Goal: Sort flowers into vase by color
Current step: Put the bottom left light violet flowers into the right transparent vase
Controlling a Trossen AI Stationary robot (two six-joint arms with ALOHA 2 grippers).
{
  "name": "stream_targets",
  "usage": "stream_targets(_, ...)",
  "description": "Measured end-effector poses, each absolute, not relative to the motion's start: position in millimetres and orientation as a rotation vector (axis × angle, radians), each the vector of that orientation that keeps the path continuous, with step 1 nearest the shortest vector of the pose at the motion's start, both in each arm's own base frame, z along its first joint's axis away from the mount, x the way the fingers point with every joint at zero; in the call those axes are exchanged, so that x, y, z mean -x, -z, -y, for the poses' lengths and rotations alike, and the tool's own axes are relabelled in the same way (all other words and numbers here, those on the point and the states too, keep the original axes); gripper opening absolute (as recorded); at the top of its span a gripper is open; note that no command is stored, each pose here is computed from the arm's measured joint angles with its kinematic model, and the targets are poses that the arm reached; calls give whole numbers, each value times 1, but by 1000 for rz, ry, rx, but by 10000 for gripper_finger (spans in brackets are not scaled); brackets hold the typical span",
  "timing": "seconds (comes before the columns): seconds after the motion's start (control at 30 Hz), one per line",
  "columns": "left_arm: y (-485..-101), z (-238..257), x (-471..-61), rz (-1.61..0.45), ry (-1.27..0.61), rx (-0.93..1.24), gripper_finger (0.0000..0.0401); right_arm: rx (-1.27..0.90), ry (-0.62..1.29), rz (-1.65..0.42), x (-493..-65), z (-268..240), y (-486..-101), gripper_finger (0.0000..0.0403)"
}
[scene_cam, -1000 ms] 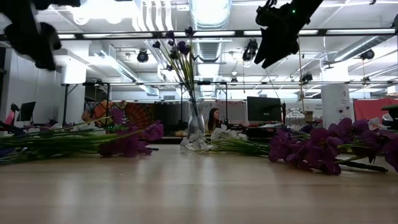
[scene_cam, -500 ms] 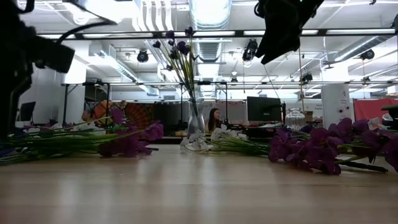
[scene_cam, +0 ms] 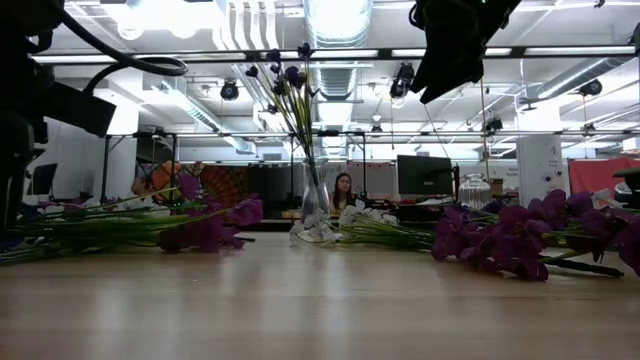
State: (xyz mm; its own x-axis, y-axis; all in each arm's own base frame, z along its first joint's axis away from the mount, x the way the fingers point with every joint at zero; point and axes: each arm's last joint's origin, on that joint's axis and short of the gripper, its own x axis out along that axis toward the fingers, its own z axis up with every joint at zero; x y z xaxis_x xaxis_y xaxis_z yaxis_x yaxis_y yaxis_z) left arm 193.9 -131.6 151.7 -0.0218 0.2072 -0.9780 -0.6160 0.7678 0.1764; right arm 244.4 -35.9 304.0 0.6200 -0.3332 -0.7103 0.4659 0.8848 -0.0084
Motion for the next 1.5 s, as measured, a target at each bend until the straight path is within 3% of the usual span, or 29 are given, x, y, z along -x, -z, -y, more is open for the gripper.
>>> stream_targets(0.97, -152, 133, -194, -1479, -661, 387, 46, -182, 462, -777, -244, 36, -304, 260)
stream_targets(1.27, -170, 145, -203, -1452, -592, 391, 7, -182, 462, -778, -244, 36, -304, 260)
stream_targets(1.5, -199, 160, -215, -1363, -491, 332, 4, -178, 460, -779, -244, 36, -304, 260)
